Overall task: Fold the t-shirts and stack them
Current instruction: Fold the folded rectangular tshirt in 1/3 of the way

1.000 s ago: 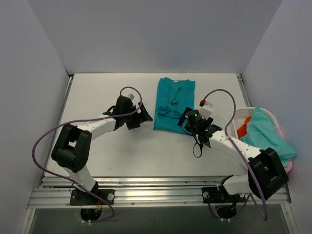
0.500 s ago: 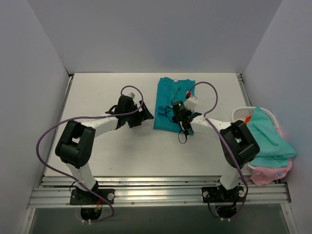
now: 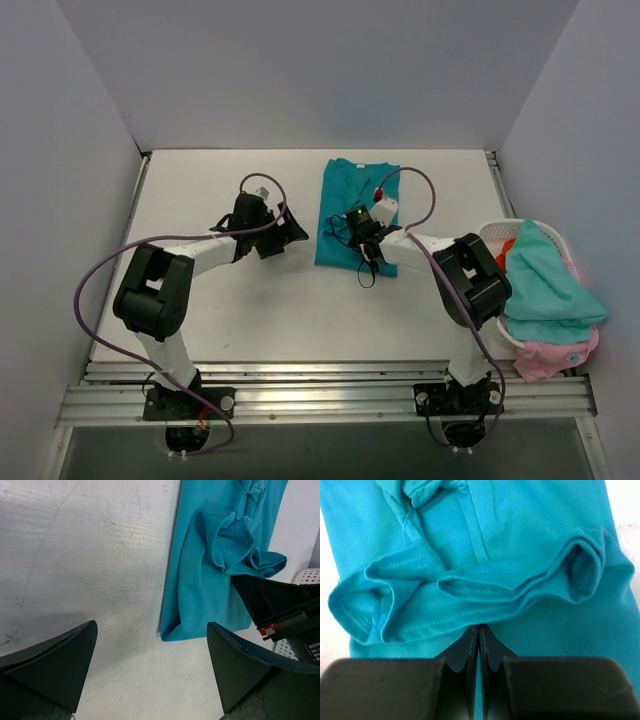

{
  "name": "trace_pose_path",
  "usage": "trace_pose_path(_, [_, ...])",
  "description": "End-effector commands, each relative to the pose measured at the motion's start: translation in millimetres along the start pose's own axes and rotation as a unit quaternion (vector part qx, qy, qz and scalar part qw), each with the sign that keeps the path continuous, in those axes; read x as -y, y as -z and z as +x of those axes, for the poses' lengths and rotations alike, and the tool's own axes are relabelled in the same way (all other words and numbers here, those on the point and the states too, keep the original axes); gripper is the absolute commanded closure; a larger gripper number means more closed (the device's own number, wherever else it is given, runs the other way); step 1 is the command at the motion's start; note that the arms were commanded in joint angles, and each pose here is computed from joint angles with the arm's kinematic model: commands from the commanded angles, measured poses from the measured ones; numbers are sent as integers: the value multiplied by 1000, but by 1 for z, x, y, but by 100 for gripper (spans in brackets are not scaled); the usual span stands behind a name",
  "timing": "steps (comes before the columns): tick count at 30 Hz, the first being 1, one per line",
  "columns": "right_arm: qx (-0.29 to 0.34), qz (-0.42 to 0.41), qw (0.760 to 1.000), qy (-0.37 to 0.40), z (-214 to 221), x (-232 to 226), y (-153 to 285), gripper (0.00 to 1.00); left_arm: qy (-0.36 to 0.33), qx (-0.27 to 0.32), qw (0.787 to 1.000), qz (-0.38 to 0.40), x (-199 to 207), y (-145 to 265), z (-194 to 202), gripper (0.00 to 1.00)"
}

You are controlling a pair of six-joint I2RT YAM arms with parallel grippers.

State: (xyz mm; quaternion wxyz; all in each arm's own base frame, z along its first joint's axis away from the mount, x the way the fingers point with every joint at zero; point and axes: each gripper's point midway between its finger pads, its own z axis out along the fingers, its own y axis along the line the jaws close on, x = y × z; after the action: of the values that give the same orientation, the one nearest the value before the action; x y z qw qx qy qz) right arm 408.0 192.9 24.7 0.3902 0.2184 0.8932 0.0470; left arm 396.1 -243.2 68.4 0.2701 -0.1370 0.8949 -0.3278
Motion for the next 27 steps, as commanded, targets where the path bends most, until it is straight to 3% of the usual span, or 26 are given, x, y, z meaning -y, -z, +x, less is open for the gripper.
trace_pose_path(1, [7, 18, 1000, 2, -10, 1, -9, 100, -14, 21, 999, 31, 11, 3, -17, 0])
trace_pose_path(13, [11, 41, 999, 10, -30, -2, -37, 100, -11, 28, 999, 36, 7, 8, -22, 0])
trace_pose_path(19, [36, 43, 998, -11, -79, -9, -51, 100, -12, 26, 999, 36, 5, 6, -21, 0])
trace_pose_path(24, [44, 52, 998, -19, -112, -4, -95, 100, -11, 27, 999, 37, 4, 5, -23, 0])
trace_pose_path(27, [48, 7, 999, -18, -133, -19, -122, 100, -10, 28, 999, 37, 3, 5, -25, 0])
